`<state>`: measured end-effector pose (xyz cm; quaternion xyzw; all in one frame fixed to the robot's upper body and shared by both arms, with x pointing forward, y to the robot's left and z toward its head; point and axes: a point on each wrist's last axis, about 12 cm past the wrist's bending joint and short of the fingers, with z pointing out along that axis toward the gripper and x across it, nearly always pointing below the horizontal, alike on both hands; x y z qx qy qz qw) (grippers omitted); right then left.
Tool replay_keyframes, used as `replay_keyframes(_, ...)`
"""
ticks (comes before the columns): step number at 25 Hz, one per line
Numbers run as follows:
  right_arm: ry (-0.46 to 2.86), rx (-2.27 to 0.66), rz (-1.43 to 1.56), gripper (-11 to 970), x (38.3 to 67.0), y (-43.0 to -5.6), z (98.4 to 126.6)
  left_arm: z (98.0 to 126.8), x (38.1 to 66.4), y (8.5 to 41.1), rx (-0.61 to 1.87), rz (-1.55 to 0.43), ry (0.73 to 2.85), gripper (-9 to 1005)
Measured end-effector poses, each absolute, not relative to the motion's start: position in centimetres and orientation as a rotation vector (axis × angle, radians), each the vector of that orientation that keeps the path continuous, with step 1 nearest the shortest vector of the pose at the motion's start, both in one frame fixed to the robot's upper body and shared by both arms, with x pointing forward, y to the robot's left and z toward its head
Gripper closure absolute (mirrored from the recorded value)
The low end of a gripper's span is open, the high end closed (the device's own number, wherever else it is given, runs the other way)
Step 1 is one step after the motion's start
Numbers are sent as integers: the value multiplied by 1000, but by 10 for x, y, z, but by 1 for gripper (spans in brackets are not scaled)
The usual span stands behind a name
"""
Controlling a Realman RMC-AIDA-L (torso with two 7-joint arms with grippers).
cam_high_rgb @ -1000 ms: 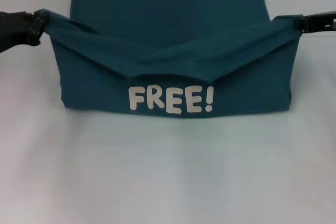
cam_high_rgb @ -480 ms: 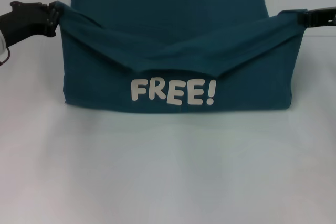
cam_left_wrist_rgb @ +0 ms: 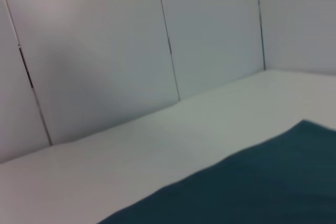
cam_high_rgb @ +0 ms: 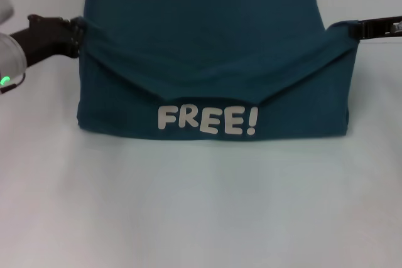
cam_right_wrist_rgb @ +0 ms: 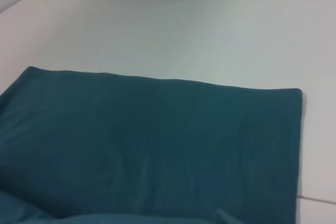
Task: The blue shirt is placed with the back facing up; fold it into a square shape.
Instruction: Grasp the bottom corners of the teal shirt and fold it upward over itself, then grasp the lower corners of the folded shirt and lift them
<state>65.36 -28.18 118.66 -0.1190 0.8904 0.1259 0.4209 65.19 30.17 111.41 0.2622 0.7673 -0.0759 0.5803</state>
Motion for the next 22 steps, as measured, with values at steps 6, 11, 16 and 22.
replay_keyframes(6, 2230, -269, 282, 903, 653, -278, 1187, 1100, 650, 291, 656, -69, 1799, 924)
replay_keyframes(11, 2204, -254, 242, 611, 650, -278, 1190, 1094, 650, 289, 651, -17, 1815, 827)
replay_keyframes(16, 2217, -261, 252, 432, 648, -277, 1188, 1094, 651, 292, 646, -2, 1822, 706)
replay_keyframes(22, 2241, -289, 264, 365, 643, -271, 1180, 1089, 643, 298, 606, 12, 1843, 555)
